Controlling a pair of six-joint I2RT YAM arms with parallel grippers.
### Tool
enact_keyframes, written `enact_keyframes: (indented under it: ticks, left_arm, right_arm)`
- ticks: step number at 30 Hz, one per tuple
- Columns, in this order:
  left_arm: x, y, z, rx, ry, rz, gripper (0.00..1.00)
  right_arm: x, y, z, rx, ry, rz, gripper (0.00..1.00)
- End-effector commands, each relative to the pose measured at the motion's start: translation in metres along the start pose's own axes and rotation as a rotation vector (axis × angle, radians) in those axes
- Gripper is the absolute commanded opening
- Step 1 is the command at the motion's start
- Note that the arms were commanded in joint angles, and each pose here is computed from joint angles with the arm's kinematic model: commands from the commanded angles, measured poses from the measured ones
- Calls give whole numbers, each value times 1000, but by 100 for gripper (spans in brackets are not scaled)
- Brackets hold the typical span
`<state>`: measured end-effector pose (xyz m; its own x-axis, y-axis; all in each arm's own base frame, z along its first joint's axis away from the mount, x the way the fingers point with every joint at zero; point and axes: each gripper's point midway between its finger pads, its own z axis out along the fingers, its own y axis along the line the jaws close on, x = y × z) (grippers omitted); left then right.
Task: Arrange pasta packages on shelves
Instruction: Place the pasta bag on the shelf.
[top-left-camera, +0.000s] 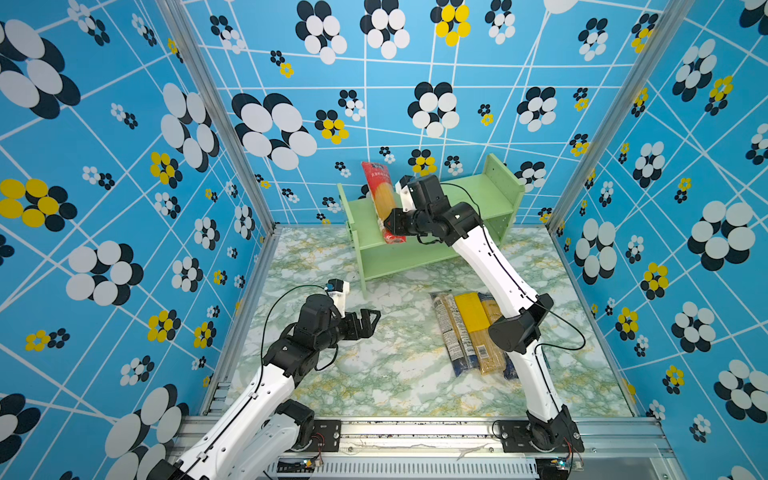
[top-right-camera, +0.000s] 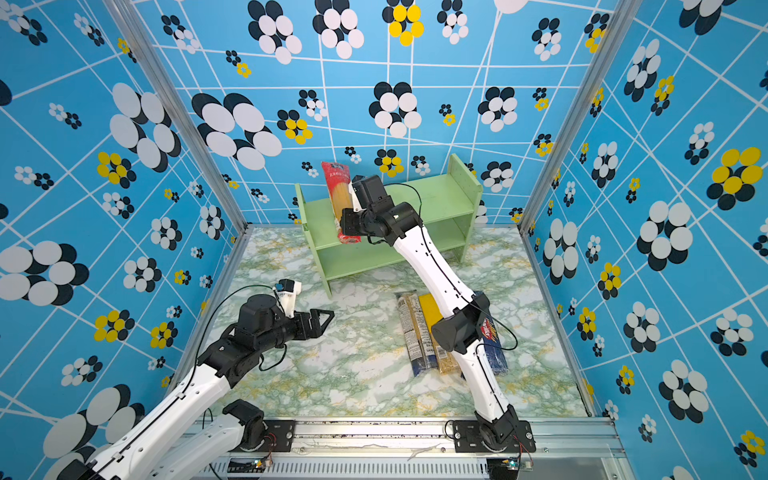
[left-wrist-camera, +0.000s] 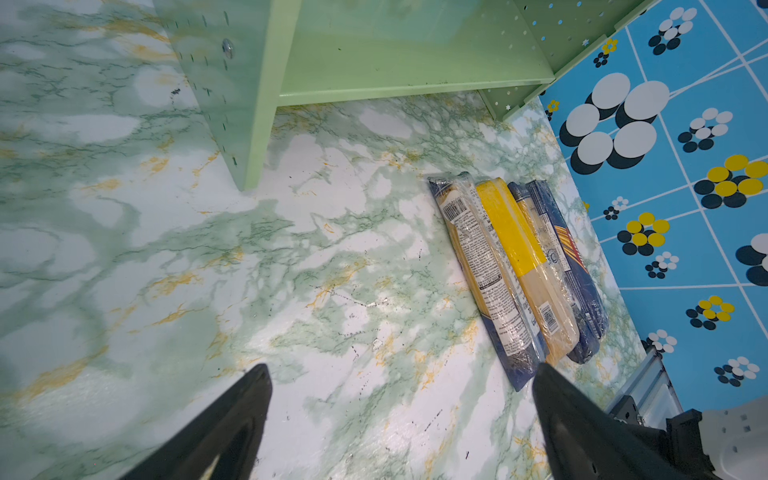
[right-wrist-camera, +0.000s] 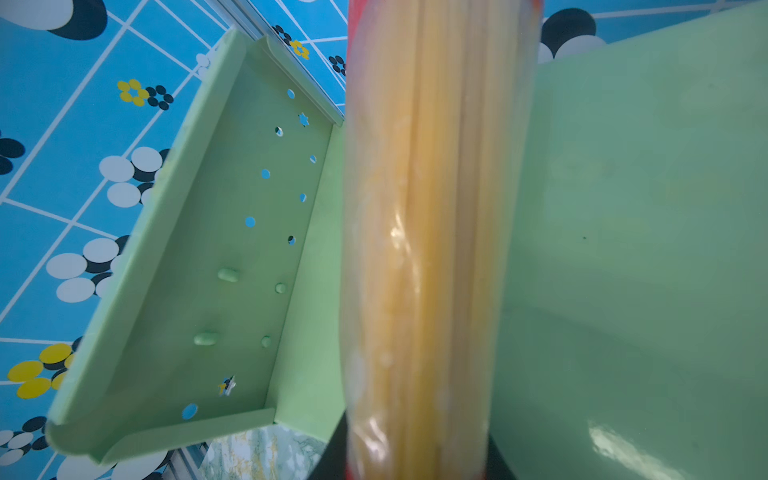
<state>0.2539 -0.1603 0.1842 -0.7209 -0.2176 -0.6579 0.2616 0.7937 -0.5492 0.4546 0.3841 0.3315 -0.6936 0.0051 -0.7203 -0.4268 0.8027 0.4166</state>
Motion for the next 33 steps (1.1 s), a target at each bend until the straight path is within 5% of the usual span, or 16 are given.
enact_keyframes:
  ticks: [1,33]
  left_arm:
    - [-16,-10,-5,30,-35,16,99]
    - [-17,-4,10,28,-46,-11,99]
  right_arm:
    - [-57,38,-33,-129,-218,-31,0]
    - [-23,20,-11,-58,-94,-56,4]
